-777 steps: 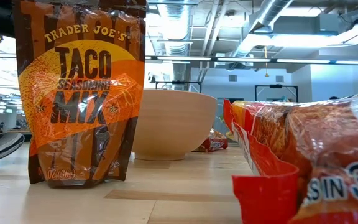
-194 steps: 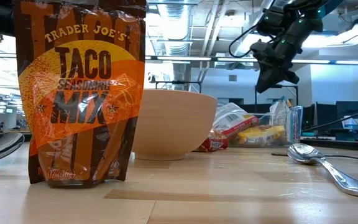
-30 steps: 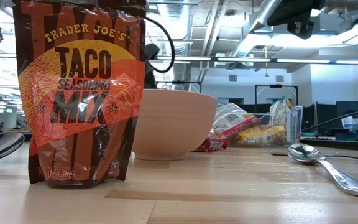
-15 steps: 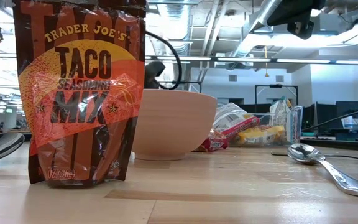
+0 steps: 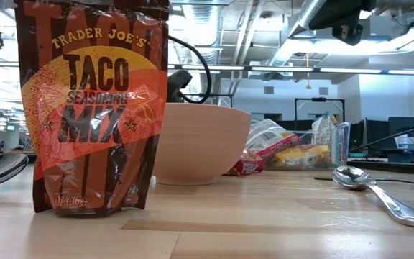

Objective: Pick & Place Food Item
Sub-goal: Put the red noodle pack into the transparent bin

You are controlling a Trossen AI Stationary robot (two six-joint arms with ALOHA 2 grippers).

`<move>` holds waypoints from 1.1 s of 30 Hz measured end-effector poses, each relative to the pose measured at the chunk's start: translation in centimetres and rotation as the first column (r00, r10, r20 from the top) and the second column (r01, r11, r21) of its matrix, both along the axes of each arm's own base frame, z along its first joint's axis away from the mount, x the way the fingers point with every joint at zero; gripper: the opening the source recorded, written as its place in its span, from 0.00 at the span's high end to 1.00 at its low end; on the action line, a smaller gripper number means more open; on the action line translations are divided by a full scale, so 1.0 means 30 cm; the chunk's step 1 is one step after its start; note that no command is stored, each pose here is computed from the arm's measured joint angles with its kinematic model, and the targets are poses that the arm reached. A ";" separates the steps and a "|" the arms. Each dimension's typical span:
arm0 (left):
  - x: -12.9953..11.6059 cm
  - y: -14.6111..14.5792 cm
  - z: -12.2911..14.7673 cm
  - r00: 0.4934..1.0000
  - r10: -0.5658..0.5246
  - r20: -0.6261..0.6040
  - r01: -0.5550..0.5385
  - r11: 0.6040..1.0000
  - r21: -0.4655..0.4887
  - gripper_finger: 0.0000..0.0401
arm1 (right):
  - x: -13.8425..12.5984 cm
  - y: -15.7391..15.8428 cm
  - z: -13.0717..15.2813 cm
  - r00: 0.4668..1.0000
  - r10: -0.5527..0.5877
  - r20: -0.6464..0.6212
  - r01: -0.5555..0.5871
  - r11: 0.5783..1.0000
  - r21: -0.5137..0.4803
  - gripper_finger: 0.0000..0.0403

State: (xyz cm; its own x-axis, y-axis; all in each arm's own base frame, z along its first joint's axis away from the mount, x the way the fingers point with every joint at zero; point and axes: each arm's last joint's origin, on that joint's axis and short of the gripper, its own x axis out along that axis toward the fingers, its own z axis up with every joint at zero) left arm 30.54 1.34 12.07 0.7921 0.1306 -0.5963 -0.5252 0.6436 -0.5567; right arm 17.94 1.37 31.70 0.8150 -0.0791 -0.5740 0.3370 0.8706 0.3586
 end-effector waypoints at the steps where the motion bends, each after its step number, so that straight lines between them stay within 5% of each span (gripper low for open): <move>1: 0.000 0.000 0.000 1.000 0.000 0.000 0.000 1.000 0.001 0.72 | 0.000 0.000 0.000 1.000 0.000 0.000 0.000 1.000 0.000 1.00; 15: 0.000 0.000 0.000 1.000 0.000 0.000 0.000 1.000 0.001 0.98 | 0.000 0.000 0.000 1.000 0.000 0.000 0.000 1.000 0.000 1.00; 27: -0.001 0.001 0.007 1.000 0.009 0.007 -0.009 1.000 0.008 1.00 | 0.000 0.000 0.000 1.000 0.000 0.000 0.000 1.000 0.000 1.00; 33: -0.010 0.004 0.092 0.995 0.021 0.095 -0.026 0.998 0.052 1.00 | 0.000 0.000 0.000 1.000 0.000 0.000 0.000 1.000 0.000 1.00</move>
State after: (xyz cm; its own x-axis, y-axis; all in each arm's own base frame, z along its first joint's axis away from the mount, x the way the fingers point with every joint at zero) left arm 30.25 1.47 14.82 0.8409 0.1791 -0.5107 -0.4872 0.6614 -0.5702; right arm 17.93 1.37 31.70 0.8152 -0.0791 -0.5738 0.3369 0.8705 0.3587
